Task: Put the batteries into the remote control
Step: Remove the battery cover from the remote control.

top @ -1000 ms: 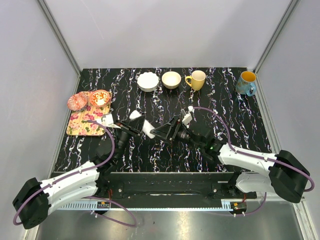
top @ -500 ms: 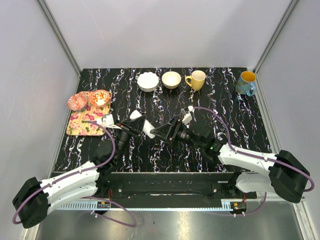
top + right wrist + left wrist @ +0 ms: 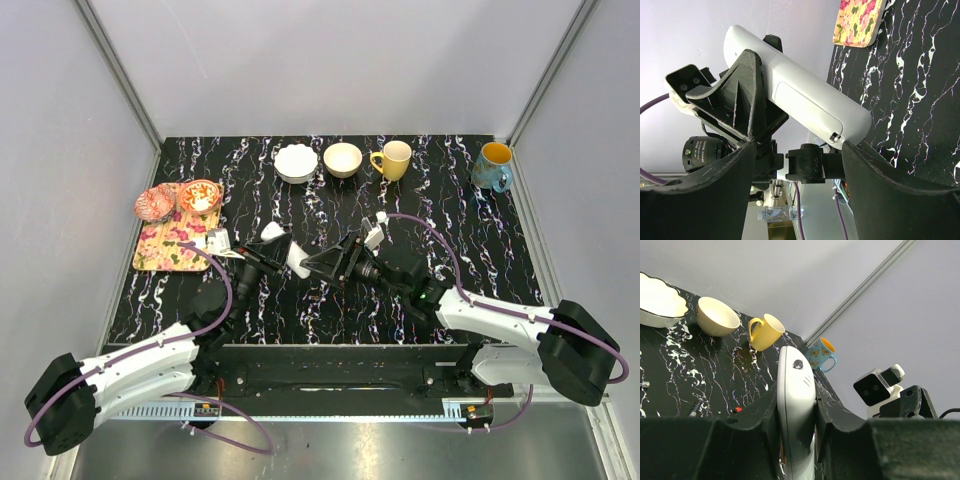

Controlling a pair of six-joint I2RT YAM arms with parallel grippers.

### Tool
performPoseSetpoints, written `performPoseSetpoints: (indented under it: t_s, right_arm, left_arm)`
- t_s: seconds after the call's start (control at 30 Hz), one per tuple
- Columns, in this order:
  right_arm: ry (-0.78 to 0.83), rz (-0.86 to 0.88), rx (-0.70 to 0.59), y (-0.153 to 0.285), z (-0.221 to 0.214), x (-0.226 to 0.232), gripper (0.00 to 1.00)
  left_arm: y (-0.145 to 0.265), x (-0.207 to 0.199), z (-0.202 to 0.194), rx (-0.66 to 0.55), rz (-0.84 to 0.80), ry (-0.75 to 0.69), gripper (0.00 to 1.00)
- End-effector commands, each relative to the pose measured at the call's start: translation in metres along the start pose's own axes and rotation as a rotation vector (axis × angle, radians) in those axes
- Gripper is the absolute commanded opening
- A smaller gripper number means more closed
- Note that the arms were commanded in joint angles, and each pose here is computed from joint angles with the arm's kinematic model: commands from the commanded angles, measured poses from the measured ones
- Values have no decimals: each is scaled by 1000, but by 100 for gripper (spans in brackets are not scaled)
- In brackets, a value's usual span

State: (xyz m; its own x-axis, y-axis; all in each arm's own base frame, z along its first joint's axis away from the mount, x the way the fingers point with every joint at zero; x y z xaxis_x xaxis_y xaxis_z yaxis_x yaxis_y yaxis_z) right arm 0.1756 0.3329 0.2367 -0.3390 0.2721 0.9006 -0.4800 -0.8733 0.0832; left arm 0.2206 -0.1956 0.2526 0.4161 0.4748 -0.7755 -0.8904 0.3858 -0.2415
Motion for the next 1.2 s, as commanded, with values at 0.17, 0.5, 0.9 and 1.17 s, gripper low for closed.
performPoseSetpoints:
  t_s: [0.17,0.5,0.9,1.17]
  right_arm:
    - [26,36,-39,-1,8,7,75]
    - [29,28,-40,-3,11,4,74]
    - [28,38,-36,-1,9,0,63]
    - [40,-31,-37,6,9,-18,57]
  left_arm:
    - [2,-15,6,-26,-69,35,0]
    - [5,-13,0,-8,-75,46,0]
    - [2,-16,-17,38,-96,102,0]
    - [-3,-15,-23,27,-109,163,0]
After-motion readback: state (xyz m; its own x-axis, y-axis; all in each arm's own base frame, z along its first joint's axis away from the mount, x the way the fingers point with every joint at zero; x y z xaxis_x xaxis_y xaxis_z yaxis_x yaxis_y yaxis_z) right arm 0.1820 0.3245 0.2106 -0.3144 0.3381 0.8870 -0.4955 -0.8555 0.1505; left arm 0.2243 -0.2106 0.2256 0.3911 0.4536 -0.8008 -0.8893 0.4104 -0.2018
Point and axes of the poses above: each gripper's point midway between its finger pads, its own y axis back along the fingers, its own x axis along the line the jaws close on, z = x × y, the point moved 3 cm from there along y, back along the fingers, and after that the axes turned 10 degrees about y, right-handed, at the moved point
